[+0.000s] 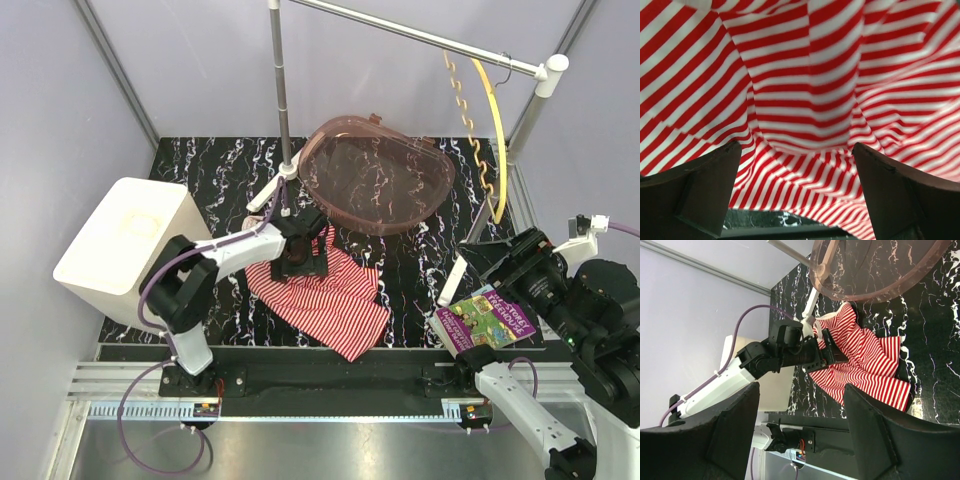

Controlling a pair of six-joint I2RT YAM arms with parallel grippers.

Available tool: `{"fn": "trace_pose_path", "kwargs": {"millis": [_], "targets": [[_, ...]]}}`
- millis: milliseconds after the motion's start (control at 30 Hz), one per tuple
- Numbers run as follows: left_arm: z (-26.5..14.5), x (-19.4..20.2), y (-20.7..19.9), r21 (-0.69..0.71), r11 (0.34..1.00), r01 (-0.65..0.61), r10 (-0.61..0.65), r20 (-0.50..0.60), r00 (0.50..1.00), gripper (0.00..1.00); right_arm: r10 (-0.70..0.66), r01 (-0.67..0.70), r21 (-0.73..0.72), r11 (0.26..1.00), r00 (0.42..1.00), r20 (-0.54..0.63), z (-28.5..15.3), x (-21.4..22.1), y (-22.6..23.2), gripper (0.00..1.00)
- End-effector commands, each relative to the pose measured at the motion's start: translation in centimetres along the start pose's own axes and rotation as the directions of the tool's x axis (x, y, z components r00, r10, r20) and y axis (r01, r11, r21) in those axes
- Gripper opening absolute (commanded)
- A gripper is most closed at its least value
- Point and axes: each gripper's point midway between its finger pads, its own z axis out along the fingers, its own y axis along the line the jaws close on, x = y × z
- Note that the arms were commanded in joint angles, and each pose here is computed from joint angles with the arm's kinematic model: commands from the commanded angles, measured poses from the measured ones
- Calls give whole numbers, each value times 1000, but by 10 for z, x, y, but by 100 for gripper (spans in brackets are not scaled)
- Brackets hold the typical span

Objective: Remove the tank top from the hanger

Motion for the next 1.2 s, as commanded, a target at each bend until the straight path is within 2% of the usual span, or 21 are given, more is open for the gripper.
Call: {"fn": "trace_pose_path", "kwargs": {"millis": [0, 133, 233, 267, 333, 400, 433, 467, 667, 833, 933, 1167], "targets": [[20, -7, 7, -49, 999, 5, -3, 42, 999, 96, 23, -23, -35, 999, 999, 25, -3, -3, 5, 75], [29, 2, 16, -52, 999, -6, 8, 39, 999, 84, 33, -32, -31, 999, 999, 23, -3, 0, 1, 75], [35, 14, 23, -37, 999, -19, 20, 28, 999, 70, 33, -32, -29, 999, 999, 20, -4, 1, 0, 75], [35, 21, 25, -26, 999, -24, 24, 13, 1000, 56, 33, -32, -28, 999, 999, 21, -3, 1, 0, 75], [34, 23, 19, 24, 998, -50, 50, 10, 999, 42, 28, -28, -22, 999, 999, 17, -3, 2, -3, 75], [24, 29, 6, 122, 987, -103, 104, -2, 995, 19, 20, -20, -21, 1000, 1000, 15, -3, 3, -4, 75], [21, 26, 1, 146, 983, -113, 112, 19, 994, 16, 21, -20, -18, 1000, 1000, 15, -2, 4, -5, 75], [16, 29, -4, 181, 976, -124, 123, 16, 992, 15, 15, -14, -16, 1000, 1000, 14, -2, 4, -5, 75], [-56, 8, -37, 368, 907, -204, 139, 195, 971, 8, -39, 39, -5, 999, 999, 4, 4, 2, -5, 75], [-128, -11, -62, 545, 789, -282, 74, 372, 925, 5, -94, 94, 5, 996, 996, 8, 7, -1, -5, 75], [-161, -21, -75, 602, 735, -312, 38, 423, 905, 0, -132, 132, 2, 991, 991, 9, 7, -4, -3, 76], [-225, -58, -108, 694, 636, -338, -63, 483, 873, 0, -202, 200, 37, 979, 978, 46, 9, -16, -5, 77]]}}
